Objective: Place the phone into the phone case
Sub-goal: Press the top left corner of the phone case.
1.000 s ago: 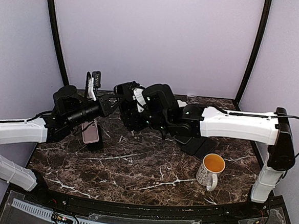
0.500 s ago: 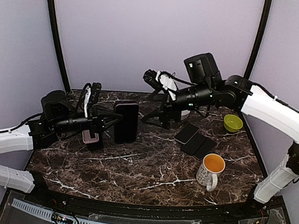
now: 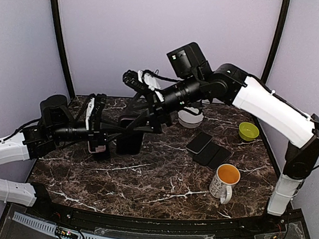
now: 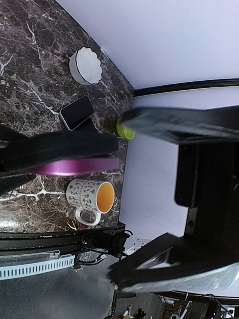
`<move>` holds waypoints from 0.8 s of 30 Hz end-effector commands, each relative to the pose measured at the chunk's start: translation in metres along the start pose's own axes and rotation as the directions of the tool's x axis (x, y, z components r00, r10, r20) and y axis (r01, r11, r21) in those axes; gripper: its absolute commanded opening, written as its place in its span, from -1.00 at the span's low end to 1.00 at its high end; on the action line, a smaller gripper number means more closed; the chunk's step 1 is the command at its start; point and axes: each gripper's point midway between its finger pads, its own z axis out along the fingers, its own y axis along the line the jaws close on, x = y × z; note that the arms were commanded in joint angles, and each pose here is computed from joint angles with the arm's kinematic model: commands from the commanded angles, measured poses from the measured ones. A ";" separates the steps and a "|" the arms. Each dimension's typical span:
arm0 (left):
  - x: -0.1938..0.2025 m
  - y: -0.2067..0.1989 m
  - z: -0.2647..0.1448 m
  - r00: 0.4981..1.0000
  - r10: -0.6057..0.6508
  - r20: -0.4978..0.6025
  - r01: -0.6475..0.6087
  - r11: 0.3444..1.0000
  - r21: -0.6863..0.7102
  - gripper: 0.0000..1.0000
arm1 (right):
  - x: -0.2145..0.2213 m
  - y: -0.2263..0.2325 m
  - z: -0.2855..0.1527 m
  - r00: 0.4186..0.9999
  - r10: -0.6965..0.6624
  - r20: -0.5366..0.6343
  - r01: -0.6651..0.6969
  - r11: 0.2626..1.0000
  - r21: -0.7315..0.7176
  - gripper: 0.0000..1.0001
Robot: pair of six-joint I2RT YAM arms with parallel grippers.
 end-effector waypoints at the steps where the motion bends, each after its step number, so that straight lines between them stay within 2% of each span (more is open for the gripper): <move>1: -0.042 -0.007 -0.011 0.990 0.112 0.090 -0.112 0.994 -0.004 -1.00 | -0.003 0.010 0.011 0.999 -0.031 -0.029 0.031 1.000 -0.001 0.53; 11: -0.042 -0.007 -0.013 0.990 0.133 0.056 -0.133 0.991 -0.012 -1.00 | -0.001 0.004 0.017 0.998 -0.041 -0.037 0.041 0.999 0.010 0.67; 17: -0.041 -0.015 -0.013 0.984 0.175 0.041 -0.177 0.984 0.038 -1.00 | 0.006 0.000 0.022 0.998 -0.016 -0.058 0.017 1.000 0.025 0.66; 24: -0.040 -0.018 -0.010 0.980 0.198 0.023 -0.199 0.978 0.069 -1.00 | 0.008 0.001 0.022 0.998 -0.002 -0.063 0.003 1.000 0.024 0.55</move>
